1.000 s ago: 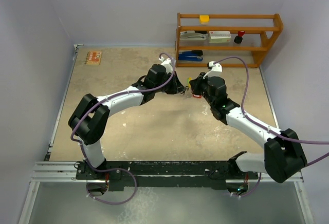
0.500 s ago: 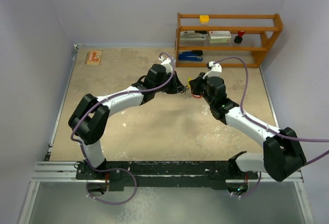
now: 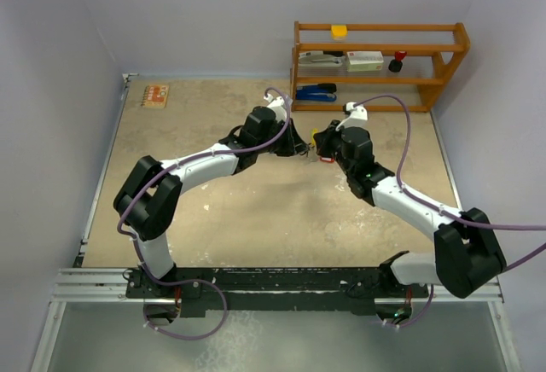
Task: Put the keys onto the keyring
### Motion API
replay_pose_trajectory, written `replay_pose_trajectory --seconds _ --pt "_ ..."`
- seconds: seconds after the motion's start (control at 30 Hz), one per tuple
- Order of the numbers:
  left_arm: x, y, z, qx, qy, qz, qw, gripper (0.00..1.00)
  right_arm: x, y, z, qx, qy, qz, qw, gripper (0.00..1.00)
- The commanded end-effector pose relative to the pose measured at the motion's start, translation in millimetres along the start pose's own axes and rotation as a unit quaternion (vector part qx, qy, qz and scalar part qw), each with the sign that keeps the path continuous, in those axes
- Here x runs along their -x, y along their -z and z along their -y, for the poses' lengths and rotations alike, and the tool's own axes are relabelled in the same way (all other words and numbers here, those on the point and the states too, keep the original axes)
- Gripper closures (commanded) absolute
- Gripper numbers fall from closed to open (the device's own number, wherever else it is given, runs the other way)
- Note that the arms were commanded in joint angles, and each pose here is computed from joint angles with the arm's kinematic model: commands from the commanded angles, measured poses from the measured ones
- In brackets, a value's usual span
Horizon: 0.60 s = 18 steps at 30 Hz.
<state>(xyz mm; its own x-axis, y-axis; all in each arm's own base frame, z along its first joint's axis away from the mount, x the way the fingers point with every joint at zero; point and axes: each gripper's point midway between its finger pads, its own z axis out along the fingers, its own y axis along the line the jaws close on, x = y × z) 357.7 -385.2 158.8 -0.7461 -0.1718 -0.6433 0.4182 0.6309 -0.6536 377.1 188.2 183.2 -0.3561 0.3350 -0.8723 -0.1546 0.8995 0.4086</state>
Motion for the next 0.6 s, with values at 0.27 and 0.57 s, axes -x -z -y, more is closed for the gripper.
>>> replay_pose_trajectory --seconds 0.27,0.57 --pt "24.4 1.4 24.3 -0.031 -0.008 0.033 0.999 1.0 32.1 -1.9 -11.5 0.004 -0.012 0.047 0.999 1.0" --pt "22.8 2.2 27.8 -0.039 -0.012 0.028 0.999 1.0 34.7 -2.0 -8.7 -0.004 -0.01 0.053 0.999 1.0"
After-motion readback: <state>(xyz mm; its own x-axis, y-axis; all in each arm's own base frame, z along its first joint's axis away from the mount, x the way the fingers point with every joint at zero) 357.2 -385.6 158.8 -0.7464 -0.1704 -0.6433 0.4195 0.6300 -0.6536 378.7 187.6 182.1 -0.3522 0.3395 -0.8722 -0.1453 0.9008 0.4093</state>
